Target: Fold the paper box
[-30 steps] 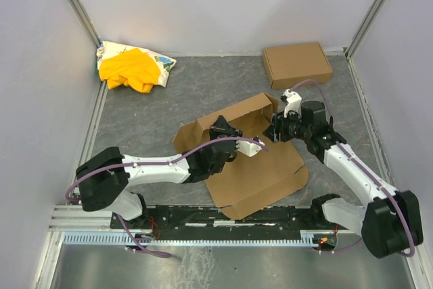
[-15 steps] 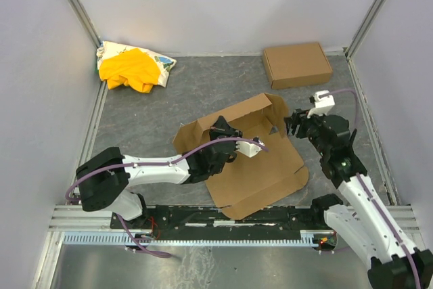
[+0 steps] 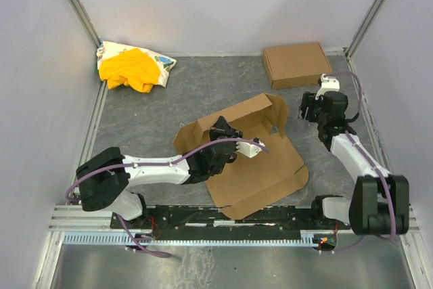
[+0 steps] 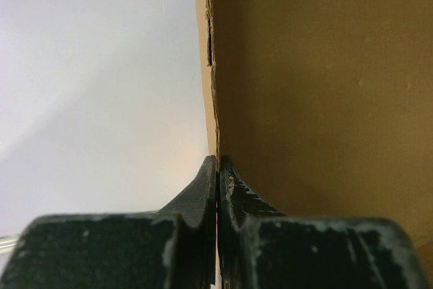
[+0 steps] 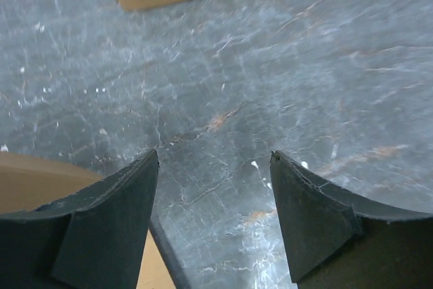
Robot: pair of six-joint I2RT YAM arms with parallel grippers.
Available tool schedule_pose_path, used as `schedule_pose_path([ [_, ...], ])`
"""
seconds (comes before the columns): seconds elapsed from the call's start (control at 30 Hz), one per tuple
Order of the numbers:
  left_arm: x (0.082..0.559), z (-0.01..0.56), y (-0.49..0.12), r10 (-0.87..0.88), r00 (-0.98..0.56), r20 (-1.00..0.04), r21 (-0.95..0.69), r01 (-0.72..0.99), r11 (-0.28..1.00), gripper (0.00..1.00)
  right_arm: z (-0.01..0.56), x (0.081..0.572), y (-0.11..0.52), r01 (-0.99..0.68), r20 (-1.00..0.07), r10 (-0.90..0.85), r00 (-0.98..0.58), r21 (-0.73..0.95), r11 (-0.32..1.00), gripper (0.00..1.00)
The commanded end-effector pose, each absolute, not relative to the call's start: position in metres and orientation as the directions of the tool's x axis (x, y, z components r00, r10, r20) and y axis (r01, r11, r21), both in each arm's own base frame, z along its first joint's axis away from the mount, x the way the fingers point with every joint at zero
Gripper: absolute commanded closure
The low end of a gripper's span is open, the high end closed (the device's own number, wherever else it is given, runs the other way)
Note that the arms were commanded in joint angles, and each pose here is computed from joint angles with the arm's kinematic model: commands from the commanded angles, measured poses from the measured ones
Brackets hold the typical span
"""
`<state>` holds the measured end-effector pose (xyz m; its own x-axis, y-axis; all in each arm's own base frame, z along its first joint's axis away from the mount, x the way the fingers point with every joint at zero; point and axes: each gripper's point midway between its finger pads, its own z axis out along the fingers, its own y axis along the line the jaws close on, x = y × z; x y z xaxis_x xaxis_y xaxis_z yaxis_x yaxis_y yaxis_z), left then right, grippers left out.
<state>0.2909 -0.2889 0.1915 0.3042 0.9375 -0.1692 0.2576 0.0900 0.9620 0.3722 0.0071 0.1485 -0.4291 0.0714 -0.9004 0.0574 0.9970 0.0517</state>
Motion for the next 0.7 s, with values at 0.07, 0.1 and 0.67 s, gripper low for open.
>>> schedule_pose_path([
  [0.07,0.286,0.180,-0.294,0.933,0.323,-0.159,0.955,0.290,0.063,0.97,0.145,0.403,0.035,-0.276,-0.930,0.057,-0.364,0.166,0.947,0.26],
  [0.1,0.286,0.180,-0.294,0.933,0.323,-0.157,0.955,0.290,0.060,0.97,0.141,0.404,0.041,-0.320,-0.921,0.072,-0.382,0.205,0.925,0.28],
  [0.67,0.286,0.178,-0.297,0.933,0.331,-0.140,0.954,0.298,0.038,0.97,0.155,0.377,0.105,-0.654,-0.917,0.093,-0.388,0.345,0.674,0.35],
])
